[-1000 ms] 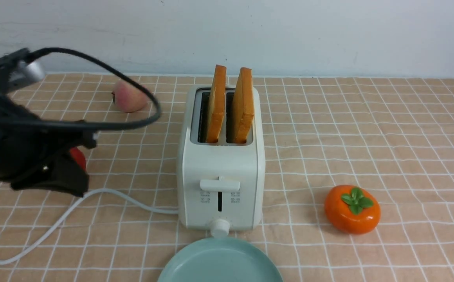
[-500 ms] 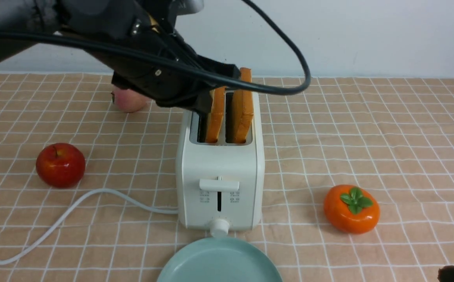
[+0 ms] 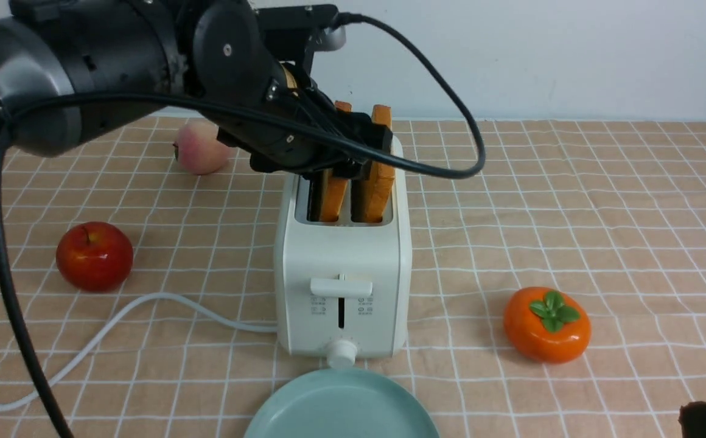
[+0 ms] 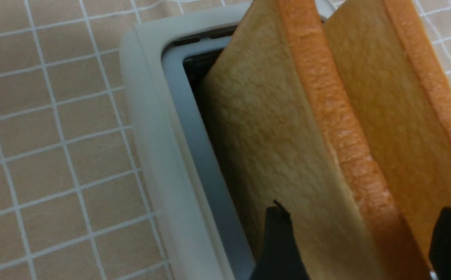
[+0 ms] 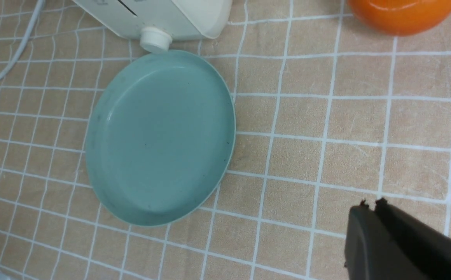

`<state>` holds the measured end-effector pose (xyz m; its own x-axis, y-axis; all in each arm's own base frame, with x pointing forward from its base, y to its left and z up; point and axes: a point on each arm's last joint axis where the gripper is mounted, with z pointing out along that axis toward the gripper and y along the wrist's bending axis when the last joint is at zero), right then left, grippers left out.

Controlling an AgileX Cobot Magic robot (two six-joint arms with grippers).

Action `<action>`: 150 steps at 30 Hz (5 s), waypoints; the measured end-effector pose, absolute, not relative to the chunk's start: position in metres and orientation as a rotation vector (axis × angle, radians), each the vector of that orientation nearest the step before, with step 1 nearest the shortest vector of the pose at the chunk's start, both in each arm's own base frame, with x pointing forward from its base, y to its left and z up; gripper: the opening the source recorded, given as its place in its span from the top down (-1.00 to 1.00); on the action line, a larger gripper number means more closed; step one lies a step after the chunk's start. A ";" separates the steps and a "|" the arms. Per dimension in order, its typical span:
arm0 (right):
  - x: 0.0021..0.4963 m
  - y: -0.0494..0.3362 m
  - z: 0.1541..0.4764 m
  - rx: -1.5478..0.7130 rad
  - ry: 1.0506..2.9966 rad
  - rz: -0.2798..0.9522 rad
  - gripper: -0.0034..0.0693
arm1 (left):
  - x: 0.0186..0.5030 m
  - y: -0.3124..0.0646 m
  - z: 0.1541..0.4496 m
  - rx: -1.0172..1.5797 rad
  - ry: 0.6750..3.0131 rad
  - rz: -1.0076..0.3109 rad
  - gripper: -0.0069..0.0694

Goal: Take toasted bread from bread machine on light coffee tablecloth place on plate.
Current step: 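Reach for a toast slice standing in the toaster with the left gripper, then place the slice of bread on the plate with the left gripper, then grasp the toast slice in the toaster and pull it up out of the slot with the right gripper, then place the held slice of bread on top of the slice on the plate with the right gripper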

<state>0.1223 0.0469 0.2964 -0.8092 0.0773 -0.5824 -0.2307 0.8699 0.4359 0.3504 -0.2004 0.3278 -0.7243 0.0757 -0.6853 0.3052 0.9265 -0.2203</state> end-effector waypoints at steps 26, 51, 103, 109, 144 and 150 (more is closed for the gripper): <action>0.124 0.049 0.300 -0.074 2.388 0.718 0.75 | 0.216 -0.135 0.426 0.305 2.434 -0.501 0.62; 0.127 0.049 0.302 -0.045 2.350 0.730 0.70 | 0.216 -0.171 0.229 0.202 2.735 -0.943 0.38; 0.327 0.204 0.371 -0.433 2.438 0.559 -0.47 | 0.069 -0.023 0.324 -0.068 2.162 -0.421 0.86; 0.360 0.223 0.340 -0.377 2.411 0.586 -0.74 | 0.046 -0.010 0.293 -0.093 2.207 -0.422 0.86; 0.215 0.176 0.405 -0.823 2.506 0.904 0.71 | 0.043 -0.002 0.301 -0.055 1.997 -0.413 0.86; 0.212 0.192 0.321 -0.864 2.646 1.199 0.71 | 0.043 -0.002 0.301 -0.055 1.996 -0.411 0.86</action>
